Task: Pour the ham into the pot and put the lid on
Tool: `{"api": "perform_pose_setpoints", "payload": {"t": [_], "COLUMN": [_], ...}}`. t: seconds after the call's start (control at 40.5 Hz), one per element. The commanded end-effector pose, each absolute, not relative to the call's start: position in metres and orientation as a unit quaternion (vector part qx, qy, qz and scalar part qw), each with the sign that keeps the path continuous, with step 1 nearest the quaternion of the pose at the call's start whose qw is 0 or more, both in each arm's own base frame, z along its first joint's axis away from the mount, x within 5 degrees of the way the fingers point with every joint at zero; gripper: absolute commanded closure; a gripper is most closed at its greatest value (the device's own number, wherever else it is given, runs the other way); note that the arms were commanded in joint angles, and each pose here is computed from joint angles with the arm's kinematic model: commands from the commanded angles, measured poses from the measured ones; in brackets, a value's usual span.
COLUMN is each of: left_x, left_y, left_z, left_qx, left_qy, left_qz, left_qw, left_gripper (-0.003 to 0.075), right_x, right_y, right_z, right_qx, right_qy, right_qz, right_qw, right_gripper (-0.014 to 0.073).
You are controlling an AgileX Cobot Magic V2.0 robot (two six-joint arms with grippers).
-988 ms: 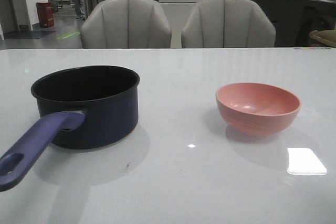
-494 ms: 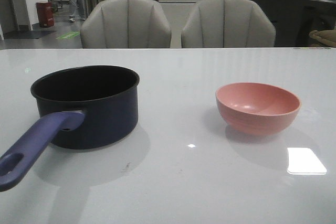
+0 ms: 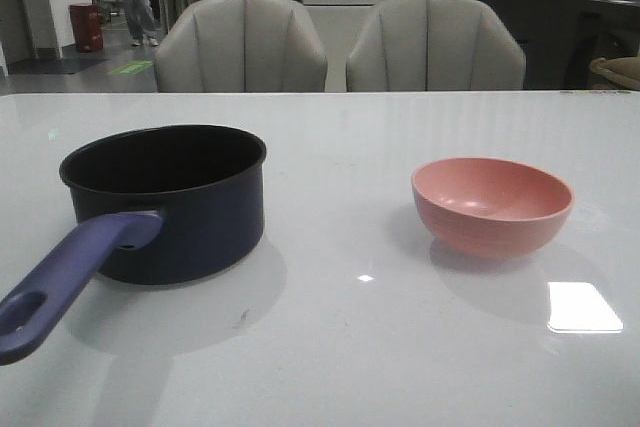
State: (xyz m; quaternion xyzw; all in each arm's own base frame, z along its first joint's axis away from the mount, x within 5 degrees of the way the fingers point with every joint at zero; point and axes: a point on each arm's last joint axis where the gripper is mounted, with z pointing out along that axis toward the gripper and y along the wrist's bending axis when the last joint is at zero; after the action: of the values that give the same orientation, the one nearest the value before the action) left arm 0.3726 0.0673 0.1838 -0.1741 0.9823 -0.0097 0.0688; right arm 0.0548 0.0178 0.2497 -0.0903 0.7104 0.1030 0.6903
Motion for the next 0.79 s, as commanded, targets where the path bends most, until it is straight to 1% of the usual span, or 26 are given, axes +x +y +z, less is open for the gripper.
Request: {"api": "perform_pose_setpoints", "payload": {"t": [0.0,0.247,0.321,0.42,0.494,0.593,0.766], "left_x": [0.376,0.368,0.365,0.362,0.361,0.361,0.358], "left_y": [0.067,0.066,0.064,0.053,0.038,0.009,-0.049], "left_z": [0.224,0.264,0.281,0.312,0.333,0.357,0.381], "left_qx": [-0.168,-0.161,-0.149,-0.120,-0.095,-0.042,0.047], "left_qy": [0.977,0.966,0.963,0.957,0.952,0.951,0.945], "left_qz": [-0.011,-0.009,-0.007,-0.006,-0.010,-0.018,-0.040], "left_qw": [0.130,0.201,0.226,0.265,0.289,0.306,0.322], "left_gripper": [0.0461,0.0461,0.0461,0.0461,0.0461,0.0461,0.0461], "right_x": [0.055,0.055,0.055,0.055,0.055,0.055,0.055], "right_y": [0.016,0.016,0.016,0.016,0.016,0.016,0.016], "right_z": [0.265,0.265,0.265,0.265,0.265,0.265,0.265], "right_qx": [-0.080,-0.080,-0.080,-0.080,-0.080,-0.080,-0.080], "right_qy": [0.680,0.680,0.680,0.680,0.680,0.680,0.680], "right_qz": [0.098,0.098,0.098,0.098,0.098,0.098,0.098], "right_qw": [0.722,0.722,0.722,0.722,0.722,0.722,0.722], "right_gripper": [0.0413,0.0413,0.0413,0.0413,0.0413,0.0413,0.0413]}}
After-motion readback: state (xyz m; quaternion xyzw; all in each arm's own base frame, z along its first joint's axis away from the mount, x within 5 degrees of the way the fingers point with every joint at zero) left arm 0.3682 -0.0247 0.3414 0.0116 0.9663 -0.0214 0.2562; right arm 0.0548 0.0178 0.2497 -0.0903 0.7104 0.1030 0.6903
